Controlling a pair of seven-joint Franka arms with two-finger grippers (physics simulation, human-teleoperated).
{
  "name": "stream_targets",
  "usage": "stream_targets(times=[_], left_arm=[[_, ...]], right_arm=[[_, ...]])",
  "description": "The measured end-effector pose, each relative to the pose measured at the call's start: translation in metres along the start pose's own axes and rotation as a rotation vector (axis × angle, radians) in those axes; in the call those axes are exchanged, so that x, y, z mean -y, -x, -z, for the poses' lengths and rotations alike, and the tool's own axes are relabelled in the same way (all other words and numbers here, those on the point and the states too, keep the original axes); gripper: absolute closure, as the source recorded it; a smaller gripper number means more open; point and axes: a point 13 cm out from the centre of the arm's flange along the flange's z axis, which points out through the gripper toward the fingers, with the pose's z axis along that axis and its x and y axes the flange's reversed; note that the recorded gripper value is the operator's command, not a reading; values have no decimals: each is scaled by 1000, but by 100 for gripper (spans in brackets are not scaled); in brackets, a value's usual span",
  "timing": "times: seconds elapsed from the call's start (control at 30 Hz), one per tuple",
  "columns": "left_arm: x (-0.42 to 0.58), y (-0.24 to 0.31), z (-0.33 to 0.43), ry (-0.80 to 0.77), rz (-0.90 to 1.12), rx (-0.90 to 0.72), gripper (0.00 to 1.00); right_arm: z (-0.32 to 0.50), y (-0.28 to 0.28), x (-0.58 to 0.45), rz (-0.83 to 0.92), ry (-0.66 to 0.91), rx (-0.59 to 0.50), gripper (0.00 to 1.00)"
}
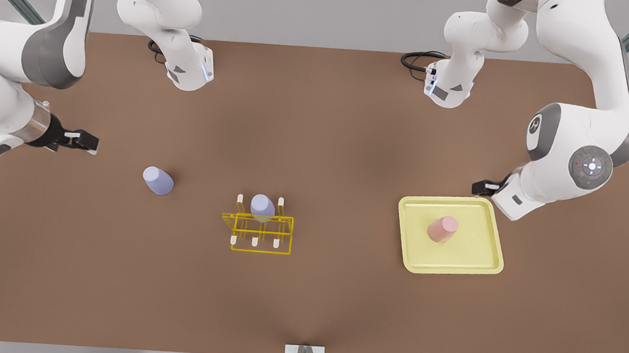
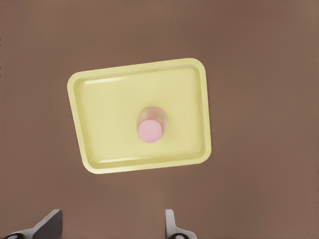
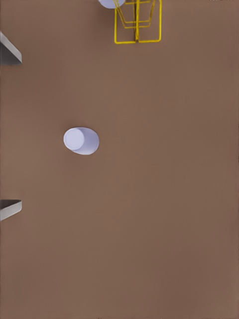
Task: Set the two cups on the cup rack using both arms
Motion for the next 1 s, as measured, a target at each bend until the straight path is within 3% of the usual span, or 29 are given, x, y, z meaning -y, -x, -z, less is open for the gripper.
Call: stream_targets(times=[0.07, 0.13, 0.27, 0.37, 0.5, 0.67, 1.0], left_arm=[[1, 5, -2, -3, 12, 15, 0], [23, 0, -57, -1, -7, -55, 0], [29, -12, -183, 6, 17, -118, 0], [26, 3, -215, -5, 48, -47, 0], [26, 23, -226, -18, 76, 37, 0], [24, 40, -250, -24, 103, 74, 0], [24, 50, -299, -24, 130, 68, 0]], right_arm=[[-1, -2, 0, 3, 1, 10, 0], [-23, -6, -2, 7, 4, -19, 0], [-118, -24, -16, 32, 13, -114, 0], [-200, -26, -33, 56, 16, -149, 0], [-263, -35, -49, 78, 17, -109, 0], [-284, -20, -42, 59, 19, -7, 0], [-332, -17, -39, 49, 13, 46, 0]])
